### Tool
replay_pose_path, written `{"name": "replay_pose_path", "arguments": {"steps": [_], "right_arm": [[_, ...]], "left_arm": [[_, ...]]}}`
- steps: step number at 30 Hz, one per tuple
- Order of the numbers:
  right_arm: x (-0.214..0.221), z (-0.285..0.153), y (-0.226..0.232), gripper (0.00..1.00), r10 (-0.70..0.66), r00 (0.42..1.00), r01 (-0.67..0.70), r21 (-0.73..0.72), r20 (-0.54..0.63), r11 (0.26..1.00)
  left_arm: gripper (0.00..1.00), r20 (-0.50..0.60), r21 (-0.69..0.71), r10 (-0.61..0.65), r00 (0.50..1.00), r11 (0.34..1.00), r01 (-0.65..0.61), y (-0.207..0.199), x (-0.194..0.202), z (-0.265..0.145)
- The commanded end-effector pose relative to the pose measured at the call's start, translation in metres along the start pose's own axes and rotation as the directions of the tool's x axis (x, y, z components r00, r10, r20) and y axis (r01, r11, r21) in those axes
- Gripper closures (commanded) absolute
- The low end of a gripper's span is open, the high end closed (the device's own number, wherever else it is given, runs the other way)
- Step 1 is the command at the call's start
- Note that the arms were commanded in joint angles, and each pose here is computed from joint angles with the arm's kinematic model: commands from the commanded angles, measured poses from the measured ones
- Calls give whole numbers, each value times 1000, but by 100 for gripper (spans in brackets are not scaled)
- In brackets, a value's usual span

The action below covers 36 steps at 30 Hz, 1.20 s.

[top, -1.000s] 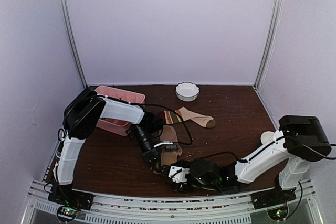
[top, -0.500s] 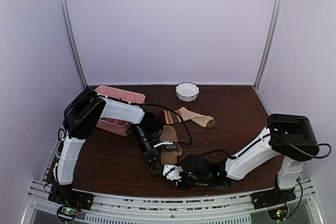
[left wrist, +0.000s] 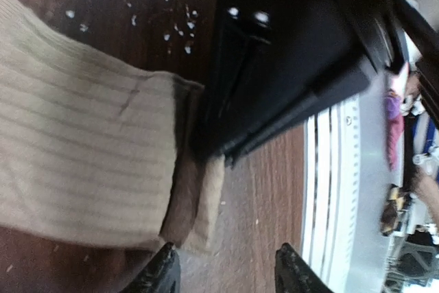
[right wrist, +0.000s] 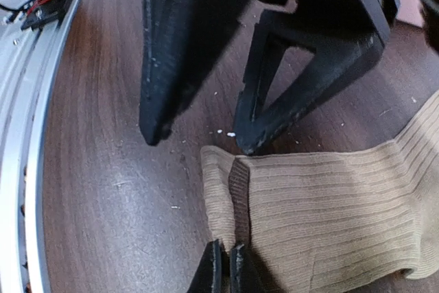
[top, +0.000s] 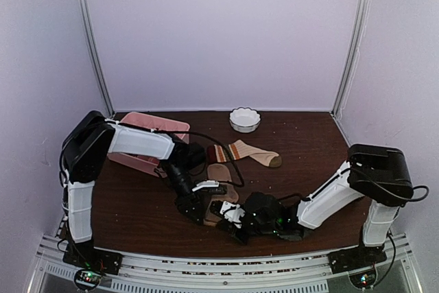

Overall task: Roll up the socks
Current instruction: Roll the sock at the center of the board.

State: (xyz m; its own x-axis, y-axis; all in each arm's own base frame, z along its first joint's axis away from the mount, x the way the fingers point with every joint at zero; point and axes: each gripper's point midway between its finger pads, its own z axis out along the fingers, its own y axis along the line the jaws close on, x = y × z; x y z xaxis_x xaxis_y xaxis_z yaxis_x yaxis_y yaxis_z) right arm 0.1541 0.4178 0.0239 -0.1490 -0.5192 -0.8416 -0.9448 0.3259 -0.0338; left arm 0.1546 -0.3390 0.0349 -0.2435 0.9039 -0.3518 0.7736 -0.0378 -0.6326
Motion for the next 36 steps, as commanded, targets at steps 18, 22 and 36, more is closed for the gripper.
{"name": "replay_pose_path", "arguments": {"steps": [18, 22, 36], "right_arm": [[126, -3, 7, 100, 607, 685, -676, -40, -402, 736], [135, -6, 1, 100, 640, 652, -703, -8, -408, 711], [136, -11, 1, 100, 649, 647, -713, -16, -400, 700]], "left_arm": [[61, -59, -281, 439, 897, 855, -436, -7, -18, 11], [63, -87, -251, 442, 893, 858, -449, -8, -9, 21], [89, -156, -344, 368, 917, 850, -400, 23, 3, 28]]}}
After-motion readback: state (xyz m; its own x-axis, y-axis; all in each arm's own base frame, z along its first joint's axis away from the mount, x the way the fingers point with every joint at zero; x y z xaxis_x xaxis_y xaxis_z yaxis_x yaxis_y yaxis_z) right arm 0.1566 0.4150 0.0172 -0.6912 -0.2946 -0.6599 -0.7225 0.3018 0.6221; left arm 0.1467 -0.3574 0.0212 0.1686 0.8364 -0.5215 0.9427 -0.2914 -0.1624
